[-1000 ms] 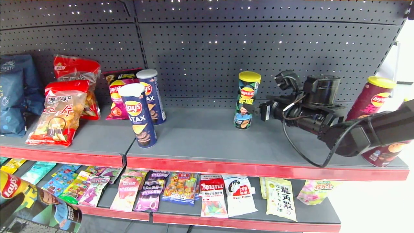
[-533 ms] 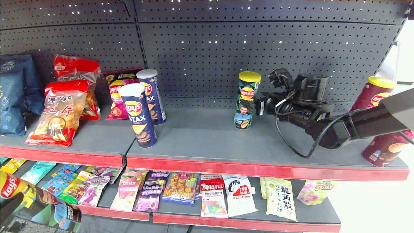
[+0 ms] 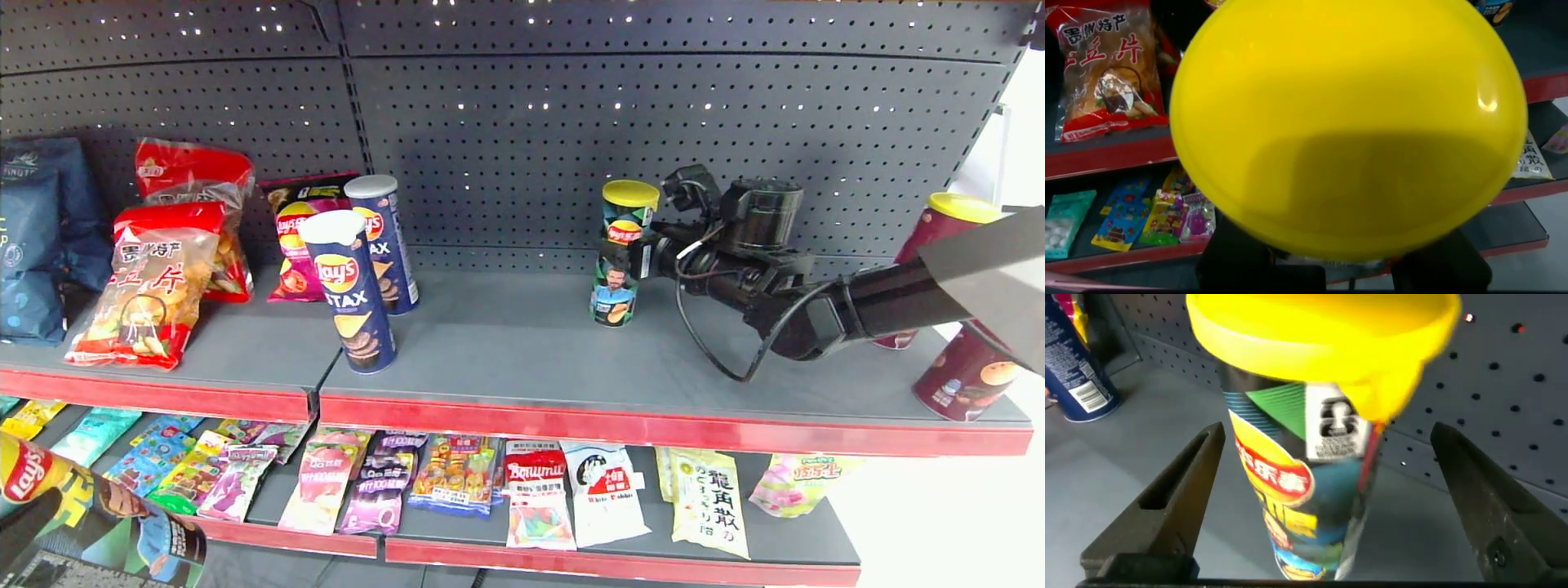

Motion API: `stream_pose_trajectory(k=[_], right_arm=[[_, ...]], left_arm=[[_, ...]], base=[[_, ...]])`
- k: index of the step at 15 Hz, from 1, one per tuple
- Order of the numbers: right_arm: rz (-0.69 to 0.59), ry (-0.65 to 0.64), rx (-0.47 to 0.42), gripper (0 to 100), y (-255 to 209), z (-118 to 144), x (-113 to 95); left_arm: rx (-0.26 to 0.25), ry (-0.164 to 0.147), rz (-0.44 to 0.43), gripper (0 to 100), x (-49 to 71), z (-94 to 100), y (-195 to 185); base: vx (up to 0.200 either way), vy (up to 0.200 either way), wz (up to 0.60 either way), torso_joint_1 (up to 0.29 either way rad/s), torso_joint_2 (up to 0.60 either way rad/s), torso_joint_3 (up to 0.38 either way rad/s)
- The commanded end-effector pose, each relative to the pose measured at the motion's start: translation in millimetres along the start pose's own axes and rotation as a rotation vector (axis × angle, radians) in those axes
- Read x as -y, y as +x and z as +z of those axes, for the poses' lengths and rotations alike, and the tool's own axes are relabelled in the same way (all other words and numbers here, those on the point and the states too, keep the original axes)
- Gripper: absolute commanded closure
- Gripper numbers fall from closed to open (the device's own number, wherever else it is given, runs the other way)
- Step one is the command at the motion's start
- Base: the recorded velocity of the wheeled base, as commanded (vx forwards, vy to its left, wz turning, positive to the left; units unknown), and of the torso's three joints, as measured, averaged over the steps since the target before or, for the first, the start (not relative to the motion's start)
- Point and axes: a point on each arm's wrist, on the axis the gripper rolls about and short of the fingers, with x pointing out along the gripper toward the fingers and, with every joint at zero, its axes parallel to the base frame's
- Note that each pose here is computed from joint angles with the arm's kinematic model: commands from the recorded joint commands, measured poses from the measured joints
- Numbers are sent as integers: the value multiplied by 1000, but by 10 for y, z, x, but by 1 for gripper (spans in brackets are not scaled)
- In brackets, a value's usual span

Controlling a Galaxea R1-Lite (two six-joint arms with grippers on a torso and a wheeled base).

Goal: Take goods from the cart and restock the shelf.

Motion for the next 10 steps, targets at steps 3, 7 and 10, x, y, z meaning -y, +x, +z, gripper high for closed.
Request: stream_pose_trajectory(k=[3, 7, 10], right_arm=[[1, -3, 17, 0, 145, -31, -9], [-3, -1, 1, 0, 186, -107, -8], [-17, -3, 5, 100, 206, -108, 10]], left_arm=[[-5, -1, 0, 100, -1, -6, 8], [-5, -1, 0, 100, 2, -19, 0], [-8, -2, -2, 100, 2, -20, 6]], base=[[0, 0, 0, 0, 0, 0], [0, 0, 0, 0, 0, 0], [0, 0, 0, 0, 0, 0]])
